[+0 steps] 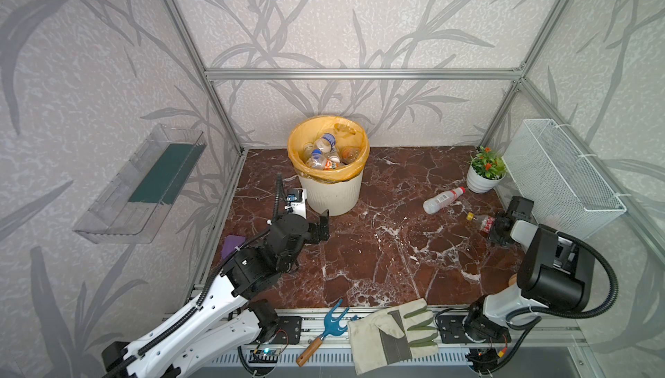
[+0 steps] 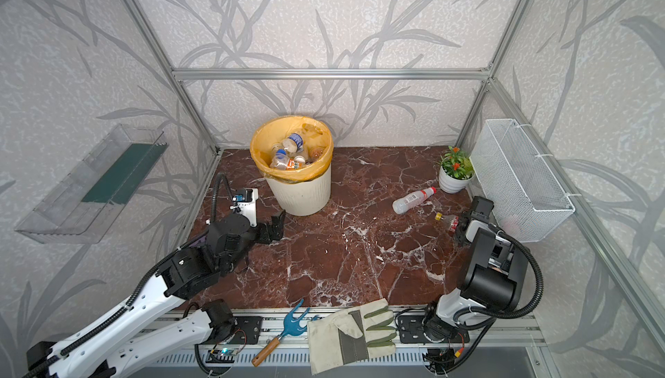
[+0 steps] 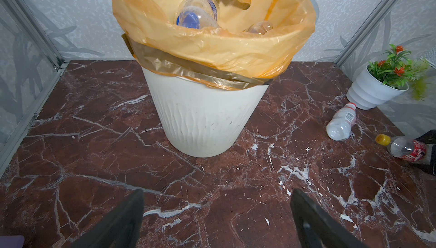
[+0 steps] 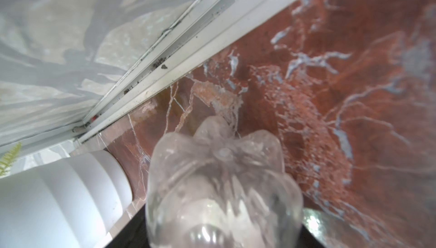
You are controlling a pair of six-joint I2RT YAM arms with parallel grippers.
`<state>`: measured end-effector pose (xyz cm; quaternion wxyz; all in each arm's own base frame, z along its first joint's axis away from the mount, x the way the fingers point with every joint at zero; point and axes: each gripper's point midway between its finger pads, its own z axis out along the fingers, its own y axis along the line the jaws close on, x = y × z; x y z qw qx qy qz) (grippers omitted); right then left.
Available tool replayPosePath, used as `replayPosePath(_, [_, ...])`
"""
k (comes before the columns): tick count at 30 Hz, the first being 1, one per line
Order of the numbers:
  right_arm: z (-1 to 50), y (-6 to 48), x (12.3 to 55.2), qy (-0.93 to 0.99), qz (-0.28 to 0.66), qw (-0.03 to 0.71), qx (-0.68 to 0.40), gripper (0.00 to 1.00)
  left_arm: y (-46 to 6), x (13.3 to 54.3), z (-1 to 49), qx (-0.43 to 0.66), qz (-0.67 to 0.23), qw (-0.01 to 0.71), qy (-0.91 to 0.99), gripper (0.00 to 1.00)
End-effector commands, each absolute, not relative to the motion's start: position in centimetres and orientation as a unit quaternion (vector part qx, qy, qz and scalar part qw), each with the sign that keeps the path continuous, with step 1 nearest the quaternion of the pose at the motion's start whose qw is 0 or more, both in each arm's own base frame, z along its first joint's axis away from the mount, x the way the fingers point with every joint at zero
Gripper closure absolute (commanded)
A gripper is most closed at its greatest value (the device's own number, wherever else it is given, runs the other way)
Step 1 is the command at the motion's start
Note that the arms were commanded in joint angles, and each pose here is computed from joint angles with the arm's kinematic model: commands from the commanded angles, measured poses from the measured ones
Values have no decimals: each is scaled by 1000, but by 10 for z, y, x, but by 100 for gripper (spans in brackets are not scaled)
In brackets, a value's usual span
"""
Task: Throw the plastic bottles in the bin
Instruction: Pick up the plastic bottle from the middle-right of the table.
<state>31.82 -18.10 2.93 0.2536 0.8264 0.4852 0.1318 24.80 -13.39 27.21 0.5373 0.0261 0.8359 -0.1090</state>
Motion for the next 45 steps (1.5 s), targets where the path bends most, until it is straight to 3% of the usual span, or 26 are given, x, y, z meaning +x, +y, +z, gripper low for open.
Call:
replayPosePath(1, [-27,-142,264,519,79,121,843,36,-126,248,270,19,-96,538,837,4])
replayPosePath(9, [-23,-135,263,541,102,128,825,39,-122,247,274,17,-92,544,834,4])
replayPosePath(24, [14,-79,265,616,232,169,734,43,-123,248,276,10,-101,546,832,4])
replayPosePath(35, [78,-52,255,650,288,236,663,43,-128,250,282,10,-110,545,831,4])
replayPosePath(45, [155,-27,284,666,407,316,538,41,-137,252,289,17,-125,542,831,4])
